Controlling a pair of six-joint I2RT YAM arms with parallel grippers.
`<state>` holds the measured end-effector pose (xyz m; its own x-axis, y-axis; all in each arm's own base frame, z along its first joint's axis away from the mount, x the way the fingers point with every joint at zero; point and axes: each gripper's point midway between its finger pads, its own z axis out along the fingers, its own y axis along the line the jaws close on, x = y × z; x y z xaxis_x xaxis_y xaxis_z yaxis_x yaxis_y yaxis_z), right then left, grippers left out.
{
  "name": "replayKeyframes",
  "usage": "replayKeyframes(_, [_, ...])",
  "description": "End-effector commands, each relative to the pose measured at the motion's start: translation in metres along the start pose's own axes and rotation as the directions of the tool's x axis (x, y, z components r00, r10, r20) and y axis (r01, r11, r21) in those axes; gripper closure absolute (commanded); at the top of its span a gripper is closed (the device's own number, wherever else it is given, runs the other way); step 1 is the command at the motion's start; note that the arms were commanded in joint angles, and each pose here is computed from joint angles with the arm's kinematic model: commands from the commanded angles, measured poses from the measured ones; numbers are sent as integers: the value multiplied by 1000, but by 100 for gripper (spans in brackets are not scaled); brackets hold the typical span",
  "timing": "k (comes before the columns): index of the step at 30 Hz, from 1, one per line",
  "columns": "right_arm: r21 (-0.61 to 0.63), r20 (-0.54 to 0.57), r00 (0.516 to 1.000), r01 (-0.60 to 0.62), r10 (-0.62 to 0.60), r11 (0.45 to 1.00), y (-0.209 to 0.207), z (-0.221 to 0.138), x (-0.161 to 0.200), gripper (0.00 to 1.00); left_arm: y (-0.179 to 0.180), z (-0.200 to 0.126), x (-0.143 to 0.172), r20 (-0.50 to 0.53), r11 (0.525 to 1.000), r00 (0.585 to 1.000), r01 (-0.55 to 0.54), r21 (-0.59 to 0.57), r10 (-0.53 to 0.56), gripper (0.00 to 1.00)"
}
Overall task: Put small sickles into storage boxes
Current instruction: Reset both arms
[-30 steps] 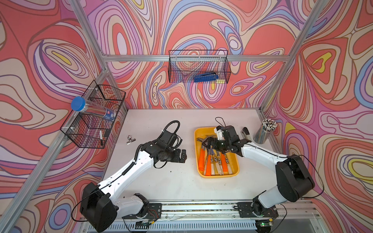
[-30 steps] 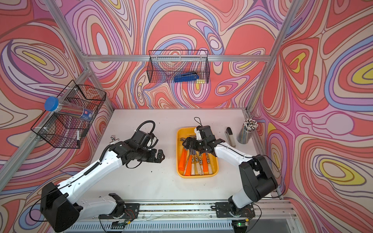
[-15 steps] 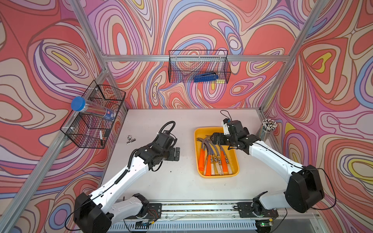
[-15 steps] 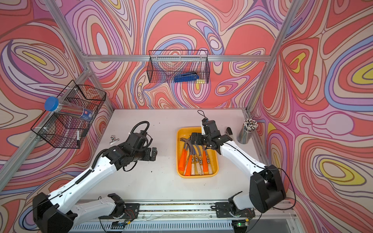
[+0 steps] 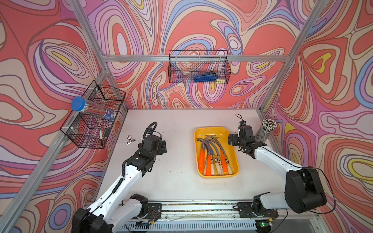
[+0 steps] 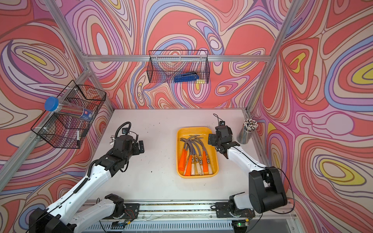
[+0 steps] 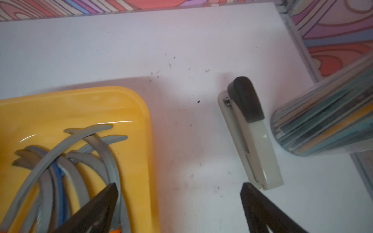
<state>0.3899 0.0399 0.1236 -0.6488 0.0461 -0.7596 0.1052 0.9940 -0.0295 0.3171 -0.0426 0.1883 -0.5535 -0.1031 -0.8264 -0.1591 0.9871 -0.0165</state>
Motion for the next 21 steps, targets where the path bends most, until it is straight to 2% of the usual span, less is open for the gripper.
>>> replayKeyframes(1, [111,164,986,4,-23,994,-18,10,-26,1,8,6,-34,146,995,985,-89,-50,96,0])
replayKeyframes(3, [128,202,979,9,-35,992,-21,16,-28,1,13,11,-44,184,986,970,-145,-85,159,0])
replayKeyframes(5, [134,228,972,25,-55,991,-22,22,-30,1,21,19,-49,203,983,964,-157,-95,173,0])
replayKeyframes(10, [157,256,963,40,-80,987,-31,38,-21,1,28,49,-42,199,996,977,-80,38,70,0])
replayKeyframes(12, [154,262,963,27,-68,988,-34,44,-18,2,38,65,-36,187,997,982,-35,63,22,0])
replayKeyframes(15, [124,277,960,-1,-33,992,-34,53,-14,2,41,86,-17,178,994,983,-54,94,36,0])
replayKeyframes(17, [122,260,965,1,-33,993,-35,58,-15,2,36,92,-10,193,991,981,-54,126,29,0])
replayKeyframes(18, [123,250,968,0,-31,992,-36,59,-14,2,35,95,4,181,989,983,-50,136,25,0])
replayKeyframes(21, [150,306,951,-15,-32,989,-47,54,-19,2,39,100,18,218,992,975,-58,111,33,0])
